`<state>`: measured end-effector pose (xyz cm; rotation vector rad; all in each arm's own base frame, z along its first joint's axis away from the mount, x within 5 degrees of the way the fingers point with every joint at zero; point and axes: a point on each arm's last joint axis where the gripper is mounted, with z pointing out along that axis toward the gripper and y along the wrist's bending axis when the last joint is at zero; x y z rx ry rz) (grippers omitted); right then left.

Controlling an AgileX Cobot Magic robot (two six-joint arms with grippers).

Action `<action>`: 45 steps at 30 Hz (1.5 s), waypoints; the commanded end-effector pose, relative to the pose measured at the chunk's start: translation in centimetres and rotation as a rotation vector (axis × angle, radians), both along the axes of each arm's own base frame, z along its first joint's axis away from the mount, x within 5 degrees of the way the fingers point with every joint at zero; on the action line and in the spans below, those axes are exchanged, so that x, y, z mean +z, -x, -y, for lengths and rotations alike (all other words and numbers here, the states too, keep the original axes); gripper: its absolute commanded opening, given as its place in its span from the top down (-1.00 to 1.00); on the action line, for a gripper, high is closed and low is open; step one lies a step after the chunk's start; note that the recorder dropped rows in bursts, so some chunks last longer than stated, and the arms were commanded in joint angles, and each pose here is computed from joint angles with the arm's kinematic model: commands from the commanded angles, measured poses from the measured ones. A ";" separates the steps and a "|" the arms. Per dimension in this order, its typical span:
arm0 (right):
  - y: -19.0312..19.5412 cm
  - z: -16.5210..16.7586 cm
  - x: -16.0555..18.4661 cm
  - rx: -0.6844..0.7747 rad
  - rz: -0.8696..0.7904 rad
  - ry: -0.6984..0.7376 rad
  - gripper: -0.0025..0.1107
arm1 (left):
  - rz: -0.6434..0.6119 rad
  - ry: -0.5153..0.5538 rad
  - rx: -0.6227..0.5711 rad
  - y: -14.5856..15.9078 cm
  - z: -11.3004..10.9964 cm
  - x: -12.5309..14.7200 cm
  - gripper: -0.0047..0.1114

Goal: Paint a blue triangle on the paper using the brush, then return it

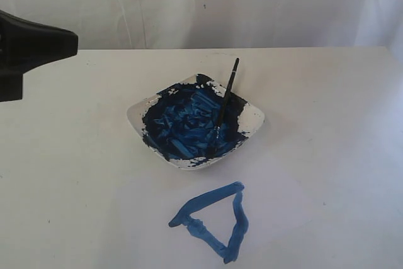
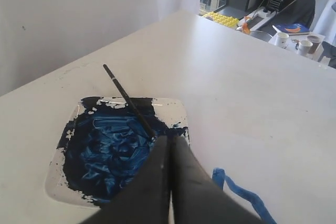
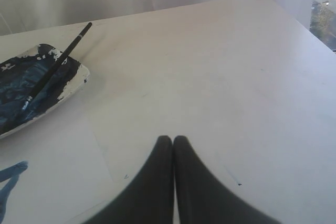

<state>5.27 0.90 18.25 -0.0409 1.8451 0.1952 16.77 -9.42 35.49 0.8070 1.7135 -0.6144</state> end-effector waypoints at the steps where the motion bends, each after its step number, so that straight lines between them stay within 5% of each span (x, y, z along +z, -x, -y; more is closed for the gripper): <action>1: 0.0 -0.1 0.0 0.008 0.014 -0.004 0.96 | -0.007 0.019 -0.024 0.6 0.1 0.2 0.92; 9: 0.0 -0.1 0.0 0.008 0.014 -0.004 0.96 | 0.074 0.070 0.155 4.2 -2.1 -1.2 0.92; 19: 0.0 -0.1 0.0 0.008 0.014 -0.004 0.96 | 0.150 0.069 0.249 9.4 -4.1 -7.4 0.92; 33: 0.0 -0.1 0.0 0.008 0.014 -0.004 0.96 | 0.099 0.096 0.254 9.5 -4.1 -8.7 0.92; 45: 0.0 -0.1 0.0 0.008 0.014 -0.004 0.96 | 0.179 0.031 0.318 10.5 -5.0 -10.2 0.92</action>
